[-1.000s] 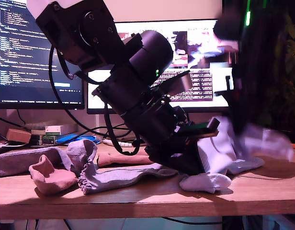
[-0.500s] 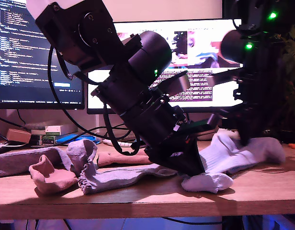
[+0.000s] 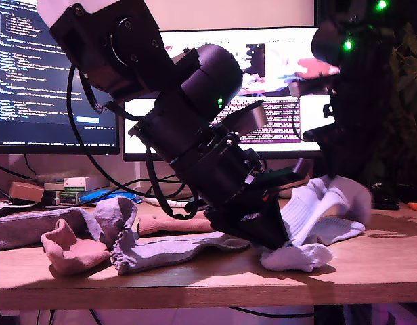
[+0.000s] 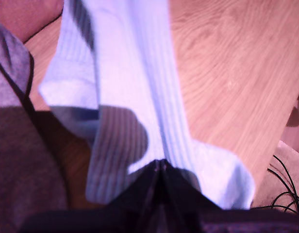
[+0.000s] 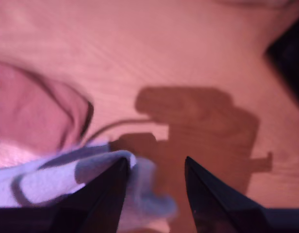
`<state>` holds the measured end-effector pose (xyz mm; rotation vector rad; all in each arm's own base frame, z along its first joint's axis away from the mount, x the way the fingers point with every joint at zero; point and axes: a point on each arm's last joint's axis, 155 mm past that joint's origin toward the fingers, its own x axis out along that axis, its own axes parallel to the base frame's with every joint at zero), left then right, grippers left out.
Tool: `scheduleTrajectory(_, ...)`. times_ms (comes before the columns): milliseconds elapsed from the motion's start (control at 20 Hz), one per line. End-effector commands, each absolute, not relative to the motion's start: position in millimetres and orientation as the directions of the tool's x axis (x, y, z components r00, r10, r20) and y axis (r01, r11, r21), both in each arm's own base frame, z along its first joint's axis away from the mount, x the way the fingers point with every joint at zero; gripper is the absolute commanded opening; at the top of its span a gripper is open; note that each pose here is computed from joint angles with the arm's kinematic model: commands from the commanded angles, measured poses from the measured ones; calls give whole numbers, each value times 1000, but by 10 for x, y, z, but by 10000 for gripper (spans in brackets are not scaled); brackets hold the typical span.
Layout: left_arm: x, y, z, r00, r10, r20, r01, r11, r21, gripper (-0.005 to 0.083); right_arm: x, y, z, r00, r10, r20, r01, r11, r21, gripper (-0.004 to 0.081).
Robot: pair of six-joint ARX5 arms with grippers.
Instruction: Pair up the socks based on colour and pattern, by placing them on top of one another
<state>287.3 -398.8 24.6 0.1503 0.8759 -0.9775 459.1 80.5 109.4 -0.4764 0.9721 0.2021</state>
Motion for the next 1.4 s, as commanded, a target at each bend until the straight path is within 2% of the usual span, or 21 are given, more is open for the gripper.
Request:
scheduleTrajectory(0, 2725, -3880, 6, 210, -621, -755, 761, 589, -272, -23, 4701, 743, 1368, 602, -56, -796, -336, 887, -317, 338)
scheduleTrajectory(300, 2693, -3888, 11, 193, -626, -755, 764, 579, -284, -23, 4618, 671, 1491, 564, -84, -821, -300, 906, -299, 337)
scheduleTrajectory(500, 2714, -3980, 236, 182, -662, -727, 777, 550, -307, -22, 4565, 823, 1527, 552, -30, -833, -314, 919, -241, 255)
scheduleTrajectory(550, 2723, -3990, 311, 185, -667, -722, 778, 548, -307, 20, 4562, 836, 1538, 554, -23, -832, -313, 920, -234, 253)
scheduleTrajectory(700, 2739, -4009, 527, 197, -681, -705, 799, 528, -287, 302, 4549, 830, 1571, 557, -22, -830, -312, 921, -234, 253)
scheduleTrajectory(750, 2753, -4022, 618, 204, -688, -696, 806, 522, -280, 348, 4543, 829, 1571, 556, -22, -831, -313, 921, -233, 253)
scheduleTrajectory(950, 2790, -4051, 1013, 225, -716, -661, 833, 493, -251, 317, 4501, 886, 1556, 540, 11, -842, -325, 925, -197, 248)
scheduleTrajectory(1000, 2795, -4022, 1096, 229, -716, -659, 841, 486, -236, 269, 4466, 950, 1560, 530, 48, -847, -332, 931, -155, 232)
scheduleTrajectory(1050, 2805, -3977, 1170, 236, -715, -658, 844, 486, -226, 176, 4445, 1028, 1589, 527, 93, -845, -335, 936, -106, 197)
scheduleTrajectory(1100, 2830, -3923, 1239, 249, -714, -655, 847, 488, -211, 50, 4436, 1095, 1648, 533, 132, -836, -342, 937, -70, 128)
scheduleTrajectory(1150, 2864, -3855, 1312, 263, -711, -652, 853, 487, -187, -24, 4438, 1149, 1729, 547, 164, -821, -354, 934, -49, 37)
scheduleTrajectory(1200, 2943, -3768, 1395, 297, -703, -646, 841, 513, -172, -20, 4455, 1165, 1821, 570, 176, -802, -355, 934, -47, -13)
scheduleTrajectory(1350, 3214, -3461, 1580, 404, -660, -634, 795, 596, -114, -20, 4492, 1179, 2183, 656, 199, -728, -346, 936, -56, -11)
